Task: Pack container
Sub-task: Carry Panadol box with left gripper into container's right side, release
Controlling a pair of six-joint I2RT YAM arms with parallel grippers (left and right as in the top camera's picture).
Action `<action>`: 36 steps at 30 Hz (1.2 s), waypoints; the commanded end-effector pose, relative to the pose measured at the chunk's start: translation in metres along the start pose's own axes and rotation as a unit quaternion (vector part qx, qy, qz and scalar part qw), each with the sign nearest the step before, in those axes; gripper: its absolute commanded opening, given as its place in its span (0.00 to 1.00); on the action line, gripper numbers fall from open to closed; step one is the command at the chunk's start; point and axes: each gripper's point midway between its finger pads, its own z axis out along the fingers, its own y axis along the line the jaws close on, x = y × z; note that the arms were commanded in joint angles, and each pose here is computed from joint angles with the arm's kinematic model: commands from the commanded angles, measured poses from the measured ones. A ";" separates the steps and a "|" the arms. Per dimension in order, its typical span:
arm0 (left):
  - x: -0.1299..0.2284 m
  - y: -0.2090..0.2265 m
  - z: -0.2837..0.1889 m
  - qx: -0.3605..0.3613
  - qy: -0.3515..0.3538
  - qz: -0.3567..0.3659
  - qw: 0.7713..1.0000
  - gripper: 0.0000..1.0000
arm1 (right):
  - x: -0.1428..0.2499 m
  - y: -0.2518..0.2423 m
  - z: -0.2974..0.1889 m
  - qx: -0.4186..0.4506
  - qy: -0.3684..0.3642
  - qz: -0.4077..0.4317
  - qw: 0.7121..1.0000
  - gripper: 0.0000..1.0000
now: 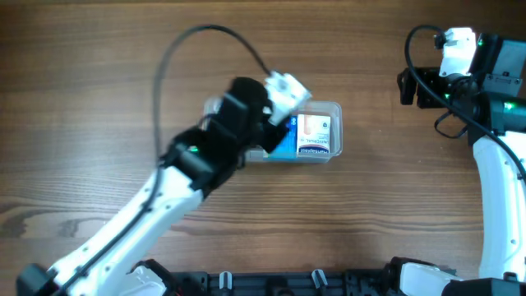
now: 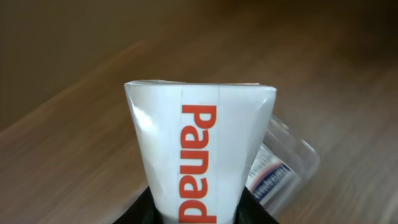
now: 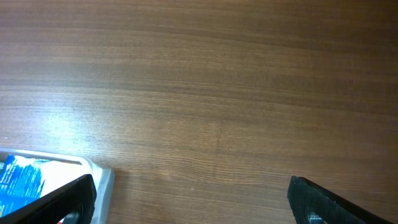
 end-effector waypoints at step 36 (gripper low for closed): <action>0.090 -0.041 0.122 0.088 0.120 0.148 0.978 0.04 | -0.001 0.002 0.002 -0.008 0.000 -0.005 1.000 1.00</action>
